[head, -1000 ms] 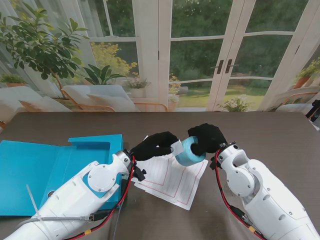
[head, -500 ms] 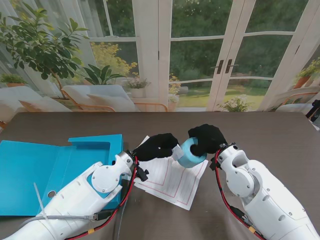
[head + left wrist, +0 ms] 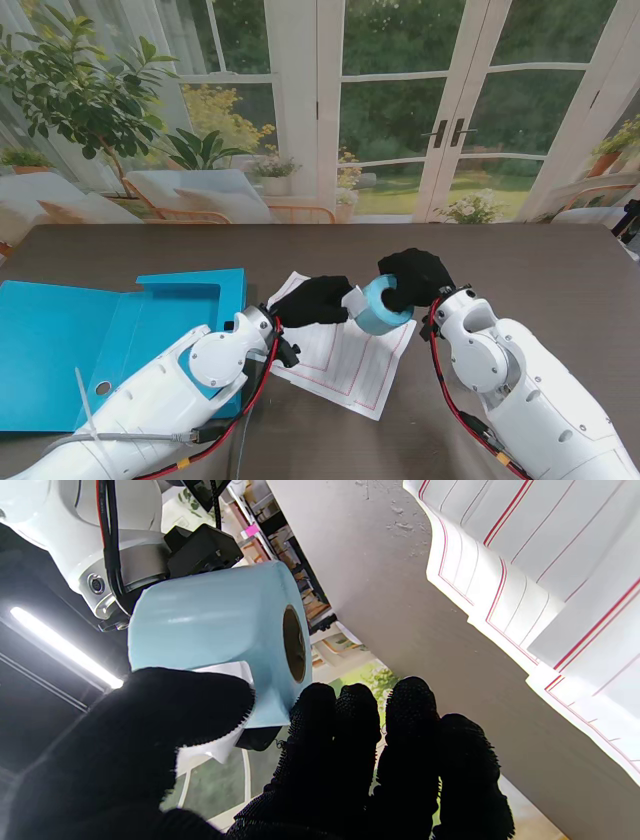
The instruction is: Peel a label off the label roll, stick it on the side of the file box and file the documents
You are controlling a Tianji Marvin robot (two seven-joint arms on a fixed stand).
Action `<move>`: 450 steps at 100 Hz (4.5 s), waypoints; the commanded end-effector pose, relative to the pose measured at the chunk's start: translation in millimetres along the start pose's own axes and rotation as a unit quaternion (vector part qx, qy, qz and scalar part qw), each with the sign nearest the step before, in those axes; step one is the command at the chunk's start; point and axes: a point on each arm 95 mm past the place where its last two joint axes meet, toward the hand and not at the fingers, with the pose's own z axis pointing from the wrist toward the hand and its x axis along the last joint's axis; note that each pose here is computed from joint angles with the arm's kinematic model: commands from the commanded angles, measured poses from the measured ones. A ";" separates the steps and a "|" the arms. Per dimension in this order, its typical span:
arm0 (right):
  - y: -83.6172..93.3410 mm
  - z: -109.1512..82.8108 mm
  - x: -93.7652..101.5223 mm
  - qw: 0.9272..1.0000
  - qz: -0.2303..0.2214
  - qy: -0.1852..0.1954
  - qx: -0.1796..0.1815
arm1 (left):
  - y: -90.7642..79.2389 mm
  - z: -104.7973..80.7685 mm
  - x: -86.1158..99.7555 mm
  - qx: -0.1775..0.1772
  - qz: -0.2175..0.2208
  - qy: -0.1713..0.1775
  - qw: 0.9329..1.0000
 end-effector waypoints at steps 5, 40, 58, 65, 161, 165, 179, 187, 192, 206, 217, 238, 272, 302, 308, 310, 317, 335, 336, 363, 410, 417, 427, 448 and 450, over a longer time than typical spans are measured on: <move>5.9 4.4 6.7 1.000 0.003 0.003 -0.005 | 11.4 4.7 3.4 -0.009 -0.013 0.004 1.000; 4.5 3.1 4.8 1.000 -0.002 0.001 -0.001 | 9.9 4.8 3.7 0.012 -0.027 0.011 0.999; 3.8 2.9 4.8 1.000 -0.006 -0.004 -0.001 | 4.5 -2.8 5.5 -0.004 -0.016 0.013 1.000; 3.3 2.8 5.0 1.000 -0.008 -0.005 -0.001 | 2.8 -4.5 6.1 -0.005 -0.009 0.011 1.000; 0.8 4.0 9.7 1.000 -0.024 -0.017 -0.007 | 0.1 1.6 8.2 0.043 -0.008 0.013 0.999; 0.7 4.0 10.1 1.000 -0.024 -0.017 -0.007 | 0.7 3.0 8.0 0.044 -0.009 0.014 0.999; -0.5 3.9 11.0 0.999 -0.027 -0.018 -0.006 | 3.0 6.9 7.8 0.051 -0.012 0.018 0.998; -1.3 3.7 11.4 0.999 -0.027 -0.019 -0.006 | 5.2 9.7 7.8 0.064 -0.015 0.020 0.998; -1.9 3.5 11.6 0.999 -0.027 -0.020 -0.006 | 6.6 11.0 8.2 0.069 -0.018 0.021 0.997; -3.1 3.2 11.9 0.999 -0.027 -0.022 -0.007 | 10.5 14.1 7.1 0.078 -0.023 0.022 0.996; -3.6 2.9 11.7 0.999 -0.028 -0.023 -0.007 | 12.9 15.5 6.4 0.083 -0.030 0.020 0.996; -3.8 2.6 10.2 0.999 -0.030 -0.027 -0.007 | 14.8 15.3 7.3 0.098 -0.058 0.020 0.993; -2.9 3.5 7.7 0.998 -0.043 -0.040 -0.008 | 7.5 0.5 10.8 0.082 -0.066 0.025 0.994; -4.2 3.6 6.9 0.998 -0.050 -0.044 -0.003 | 0.4 -6.6 12.1 0.107 -0.061 0.028 0.992; -4.5 3.9 6.7 0.998 -0.051 -0.045 -0.002 | -0.8 -6.9 12.7 0.111 -0.061 0.032 0.991; -4.6 4.0 6.7 0.998 -0.051 -0.045 -0.002 | -1.1 -6.9 13.0 0.112 -0.062 0.034 0.991; -5.0 4.3 6.8 0.998 -0.052 -0.046 -0.001 | -1.6 -6.8 13.5 0.110 -0.063 0.035 0.991; -5.5 5.3 8.1 0.998 -0.053 -0.047 0.000 | 1.8 -3.4 11.6 0.096 -0.056 0.029 0.993; -5.5 5.3 8.2 0.998 -0.053 -0.047 0.000 | 2.1 -3.1 11.3 0.095 -0.055 0.029 0.994; -5.7 6.0 8.7 0.997 -0.054 -0.050 0.001 | 9.5 0.6 8.2 0.073 -0.022 0.017 0.997; -7.5 6.0 9.6 0.997 -0.051 -0.052 0.003 | 17.8 11.4 4.8 0.112 -0.008 0.010 0.994; -7.8 6.0 9.4 0.997 -0.051 -0.053 0.003 | 18.0 12.0 4.7 0.122 -0.005 0.009 0.992; -8.4 5.8 9.4 0.997 -0.051 -0.055 0.003 | 18.7 13.0 5.1 0.130 -0.008 0.011 0.991; -8.6 6.5 10.0 0.997 -0.052 -0.057 0.002 | 20.7 13.2 5.8 0.121 -0.009 0.010 0.993; -8.5 6.6 10.0 0.997 -0.052 -0.057 0.002 | 20.9 13.2 5.8 0.121 -0.009 0.009 0.993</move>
